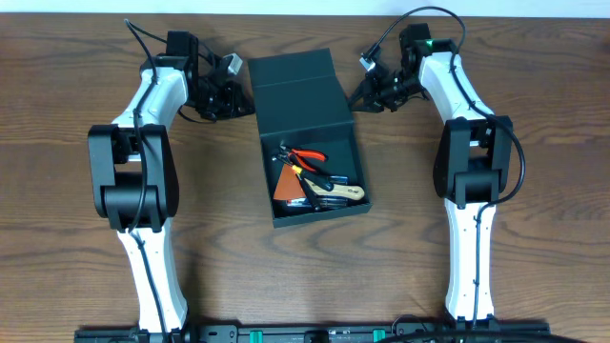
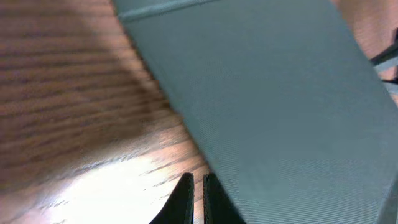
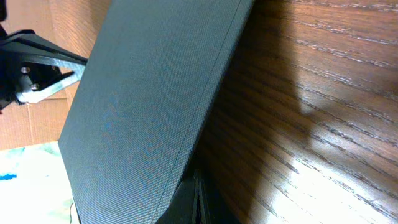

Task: Pack container
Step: 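Grip the lid edges with both grippers and tilt it forward, then swing the lid down over the box with both grippers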

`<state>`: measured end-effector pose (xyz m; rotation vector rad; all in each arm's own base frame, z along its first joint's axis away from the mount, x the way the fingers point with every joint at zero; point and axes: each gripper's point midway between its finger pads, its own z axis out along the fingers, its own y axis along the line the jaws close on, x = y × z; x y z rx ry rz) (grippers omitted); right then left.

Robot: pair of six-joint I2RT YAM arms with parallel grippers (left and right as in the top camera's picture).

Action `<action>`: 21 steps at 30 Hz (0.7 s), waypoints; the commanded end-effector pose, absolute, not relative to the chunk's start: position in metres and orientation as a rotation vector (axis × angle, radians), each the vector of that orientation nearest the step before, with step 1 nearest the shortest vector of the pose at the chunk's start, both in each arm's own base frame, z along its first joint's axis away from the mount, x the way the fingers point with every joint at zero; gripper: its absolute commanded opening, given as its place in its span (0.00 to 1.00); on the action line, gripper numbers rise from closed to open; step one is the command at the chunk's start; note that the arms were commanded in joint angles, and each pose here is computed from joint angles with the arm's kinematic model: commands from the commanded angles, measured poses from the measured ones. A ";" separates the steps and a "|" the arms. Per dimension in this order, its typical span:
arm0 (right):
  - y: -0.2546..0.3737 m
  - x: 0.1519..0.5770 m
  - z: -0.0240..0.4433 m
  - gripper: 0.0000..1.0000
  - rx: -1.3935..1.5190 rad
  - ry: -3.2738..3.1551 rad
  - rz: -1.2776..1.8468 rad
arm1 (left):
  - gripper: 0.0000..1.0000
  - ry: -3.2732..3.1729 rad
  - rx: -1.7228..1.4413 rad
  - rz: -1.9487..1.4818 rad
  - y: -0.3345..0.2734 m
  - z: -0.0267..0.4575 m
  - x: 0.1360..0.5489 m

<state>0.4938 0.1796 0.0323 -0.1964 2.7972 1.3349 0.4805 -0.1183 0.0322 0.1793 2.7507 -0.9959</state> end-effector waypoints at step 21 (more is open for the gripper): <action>0.194 0.492 0.053 0.01 -0.262 2.654 1.552 | 0.06 2.805 0.295 -1.072 -0.171 0.012 0.462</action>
